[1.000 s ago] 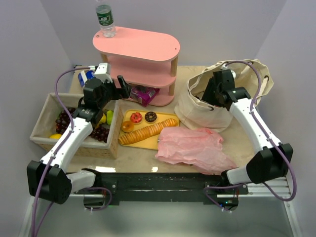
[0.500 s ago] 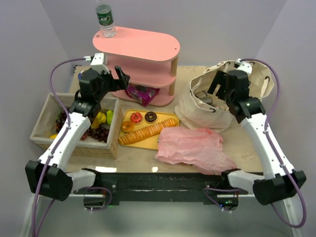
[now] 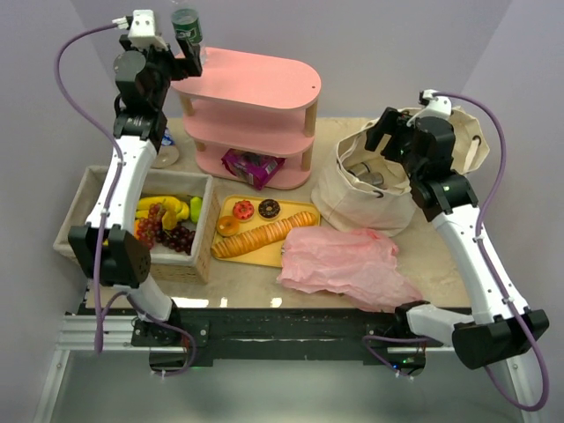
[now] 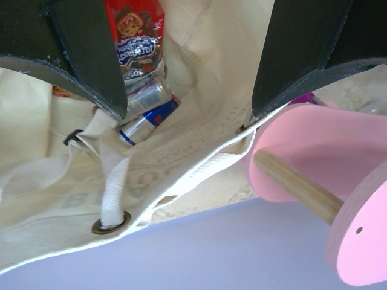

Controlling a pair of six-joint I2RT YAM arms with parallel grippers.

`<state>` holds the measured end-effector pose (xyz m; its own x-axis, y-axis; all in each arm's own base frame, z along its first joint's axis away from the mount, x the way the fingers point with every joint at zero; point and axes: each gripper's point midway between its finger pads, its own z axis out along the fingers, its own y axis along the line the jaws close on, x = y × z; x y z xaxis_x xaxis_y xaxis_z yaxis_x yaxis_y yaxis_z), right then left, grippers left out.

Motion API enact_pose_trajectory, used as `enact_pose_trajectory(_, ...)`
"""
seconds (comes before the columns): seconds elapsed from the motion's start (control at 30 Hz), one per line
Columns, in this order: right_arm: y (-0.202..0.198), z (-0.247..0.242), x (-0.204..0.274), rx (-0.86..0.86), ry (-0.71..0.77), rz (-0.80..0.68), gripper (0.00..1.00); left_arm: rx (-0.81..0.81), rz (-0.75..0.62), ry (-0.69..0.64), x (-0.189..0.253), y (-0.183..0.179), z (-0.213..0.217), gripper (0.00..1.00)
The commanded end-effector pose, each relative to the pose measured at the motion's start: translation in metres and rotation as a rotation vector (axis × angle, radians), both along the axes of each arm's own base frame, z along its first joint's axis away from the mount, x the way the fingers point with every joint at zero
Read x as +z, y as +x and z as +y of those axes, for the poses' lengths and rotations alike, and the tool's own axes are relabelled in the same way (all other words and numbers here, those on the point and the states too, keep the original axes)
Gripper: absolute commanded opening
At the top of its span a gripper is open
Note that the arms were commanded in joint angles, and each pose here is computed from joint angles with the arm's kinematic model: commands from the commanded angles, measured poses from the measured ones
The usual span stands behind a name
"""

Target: Place the mixed food into the grocery bags and tie them

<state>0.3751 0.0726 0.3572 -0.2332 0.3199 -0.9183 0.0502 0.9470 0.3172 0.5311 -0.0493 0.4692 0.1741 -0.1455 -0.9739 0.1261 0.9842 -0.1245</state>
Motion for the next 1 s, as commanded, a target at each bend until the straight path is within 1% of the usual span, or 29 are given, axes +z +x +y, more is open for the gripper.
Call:
enact_pose_trajectory(0.0, 0.003, 0.016, 0.042, 0.073, 0.077, -0.121, 0.86, -0.029, -0.115, 0.061, 0.025, 0.024, 0.005, 1.0)
enact_pose_trajectory(0.1, 0.005, 0.018, 0.042, 0.083, 0.07, -0.117, 0.86, -0.027, -0.123, 0.063, 0.023, 0.041, 0.008, 1.0)
enact_pose_trajectory(0.23, 0.005, 0.016, 0.045, 0.078, 0.053, -0.123, 0.86, -0.068, -0.12, 0.083, 0.009, 0.059, 0.001, 1.0)
enact_pose_trajectory(0.43, 0.008, 0.014, 0.044, 0.069, 0.037, -0.113, 0.85, -0.088, -0.12, 0.055, -0.003, 0.073, -0.002, 1.0)
enact_pose_trajectory(0.67, 0.015, 0.016, 0.039, 0.071, 0.032, -0.095, 0.85, -0.142, -0.155, 0.045, -0.006, 0.086, -0.012, 0.99)
enact_pose_trajectory(0.7, 0.015, 0.017, 0.04, 0.072, 0.032, -0.095, 0.85, -0.152, -0.157, 0.043, -0.007, 0.088, -0.014, 0.92)
enact_pose_trajectory(0.77, 0.017, 0.016, 0.041, 0.068, 0.023, -0.095, 0.84, -0.172, -0.168, 0.043, -0.007, 0.089, -0.017, 0.83)
enact_pose_trajectory(0.8, 0.017, 0.016, 0.042, 0.067, 0.017, -0.099, 0.83, -0.178, -0.172, 0.042, -0.006, 0.089, -0.018, 0.73)
enact_pose_trajectory(0.87, 0.018, 0.013, 0.047, 0.064, -0.006, -0.108, 0.82, -0.182, -0.181, 0.042, -0.004, 0.088, -0.019, 0.64)
enact_pose_trajectory(0.9, 0.018, 0.01, 0.051, 0.054, -0.016, -0.116, 0.81, -0.183, -0.189, 0.046, -0.002, 0.087, -0.019, 0.57)
enact_pose_trajectory(0.97, 0.017, 0.009, 0.062, 0.057, -0.05, -0.142, 0.8, -0.186, -0.212, 0.047, 0.008, 0.082, -0.02, 0.49)
